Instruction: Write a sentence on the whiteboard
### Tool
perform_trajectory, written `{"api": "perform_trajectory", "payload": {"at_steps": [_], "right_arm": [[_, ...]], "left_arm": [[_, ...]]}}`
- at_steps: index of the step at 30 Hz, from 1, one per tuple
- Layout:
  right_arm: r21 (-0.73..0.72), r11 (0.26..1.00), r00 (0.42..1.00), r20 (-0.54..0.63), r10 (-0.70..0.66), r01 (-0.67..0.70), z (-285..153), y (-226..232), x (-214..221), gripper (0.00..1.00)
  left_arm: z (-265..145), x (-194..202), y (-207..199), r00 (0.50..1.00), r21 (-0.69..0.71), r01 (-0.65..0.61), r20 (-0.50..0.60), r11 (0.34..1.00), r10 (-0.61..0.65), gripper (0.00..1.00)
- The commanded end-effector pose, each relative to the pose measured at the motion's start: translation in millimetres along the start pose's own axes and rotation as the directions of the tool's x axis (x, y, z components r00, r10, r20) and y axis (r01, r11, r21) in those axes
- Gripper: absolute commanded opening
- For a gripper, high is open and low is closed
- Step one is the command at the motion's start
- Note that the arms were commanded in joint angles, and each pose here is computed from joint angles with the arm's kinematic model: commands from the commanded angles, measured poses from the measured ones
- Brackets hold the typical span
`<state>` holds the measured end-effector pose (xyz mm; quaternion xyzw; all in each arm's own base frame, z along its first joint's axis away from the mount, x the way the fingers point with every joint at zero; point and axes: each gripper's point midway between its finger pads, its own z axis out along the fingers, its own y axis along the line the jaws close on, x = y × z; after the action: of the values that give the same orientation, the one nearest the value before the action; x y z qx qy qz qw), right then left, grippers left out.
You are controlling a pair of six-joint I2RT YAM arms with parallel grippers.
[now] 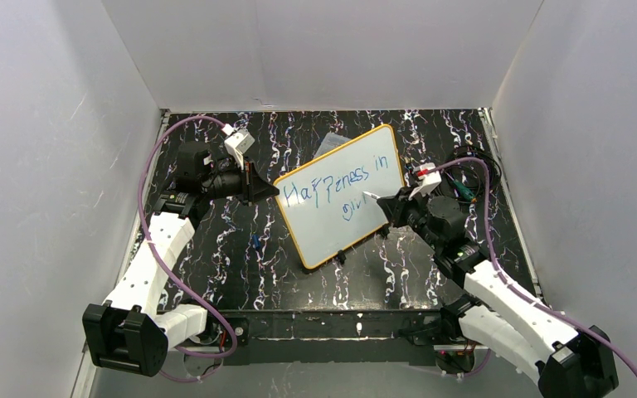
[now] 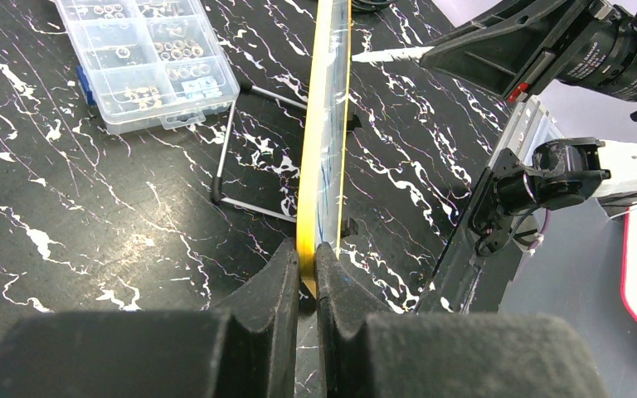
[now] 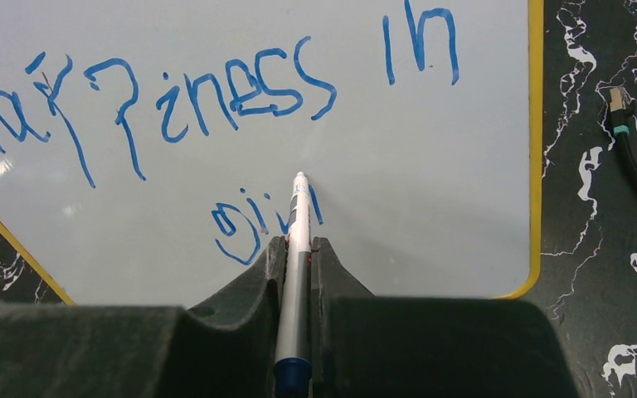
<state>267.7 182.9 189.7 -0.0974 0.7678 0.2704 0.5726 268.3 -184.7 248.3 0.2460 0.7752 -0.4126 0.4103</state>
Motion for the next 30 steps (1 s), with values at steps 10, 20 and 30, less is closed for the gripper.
{"api": "perform_trajectory", "payload": {"at_steps": [10,20,30], "right_arm": [[-0.008,1.0,0.995,0.095,-0.02,0.021,11.0,4.8,-30.6,0.01],[0.05,0.999,0.995,0.096,-0.008,0.004,-3.9,-7.9,-21.5,0.01],[0.06,0.998,0.998,0.06,-0.004,0.0,7.1,-13.4,-3.7,0.01]], "left_arm": [[-1.5,-2.3,-10.1,0.999,0.043,-0.046,0.011,0.998,0.045,0.0],[-1.9,-2.6,-9.5,0.999,0.037,-0.046,0.012,0.998,0.046,0.0],[-2.4,-2.3,-10.2,0.999,0.038,-0.048,0.013,0.998,0.048,0.0]]}}
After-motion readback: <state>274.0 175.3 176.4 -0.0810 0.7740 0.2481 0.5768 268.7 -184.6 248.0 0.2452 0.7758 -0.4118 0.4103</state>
